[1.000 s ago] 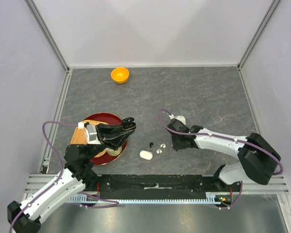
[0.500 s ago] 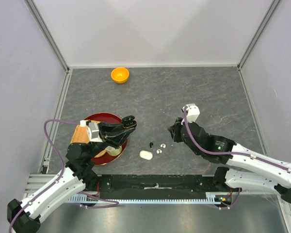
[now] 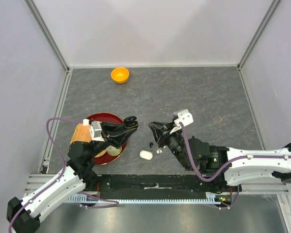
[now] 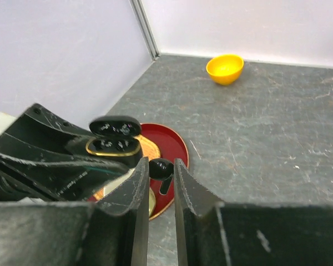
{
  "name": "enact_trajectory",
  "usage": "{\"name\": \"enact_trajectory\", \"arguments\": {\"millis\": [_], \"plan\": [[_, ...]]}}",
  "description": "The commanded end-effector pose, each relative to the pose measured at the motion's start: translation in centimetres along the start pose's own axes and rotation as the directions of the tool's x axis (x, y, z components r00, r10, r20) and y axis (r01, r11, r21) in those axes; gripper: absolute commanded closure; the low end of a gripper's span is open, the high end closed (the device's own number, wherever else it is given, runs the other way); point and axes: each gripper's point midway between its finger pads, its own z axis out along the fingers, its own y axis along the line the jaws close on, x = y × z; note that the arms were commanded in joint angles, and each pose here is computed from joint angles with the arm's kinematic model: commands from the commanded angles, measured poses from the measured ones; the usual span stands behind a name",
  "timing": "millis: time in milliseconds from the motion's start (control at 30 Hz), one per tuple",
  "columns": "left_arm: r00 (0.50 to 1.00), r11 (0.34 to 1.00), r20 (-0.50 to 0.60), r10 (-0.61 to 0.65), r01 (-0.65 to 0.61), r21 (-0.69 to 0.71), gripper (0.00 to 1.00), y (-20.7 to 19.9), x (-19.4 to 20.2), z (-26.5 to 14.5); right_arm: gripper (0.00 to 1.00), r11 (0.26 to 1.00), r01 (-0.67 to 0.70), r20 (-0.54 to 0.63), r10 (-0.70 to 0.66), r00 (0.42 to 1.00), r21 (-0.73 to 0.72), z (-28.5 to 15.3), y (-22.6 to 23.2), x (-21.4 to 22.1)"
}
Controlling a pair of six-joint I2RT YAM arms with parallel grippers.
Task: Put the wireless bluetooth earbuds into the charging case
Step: Pick up the earbud from the center of the board, then place the earbud in the charging case.
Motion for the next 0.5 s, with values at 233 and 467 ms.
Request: {"name": "enact_trajectory", "arguments": {"millis": [233,467], "plan": [[0.998,0.993,0.021,0.057,-0.059,0.107,0.98,-1.8,-1.4,0.6,1.00,0.996,-0.053,0.138,0.063,0.988,-0.077,1.4,4.1,-5.1],[0.998,0.991,0.030,0.061,-0.065,0.120,0.98,-2.1,-1.7,0.6,1.00,0.988,-0.034,0.094,0.048,0.994,-0.153,1.9,6.5,-4.1]]}}
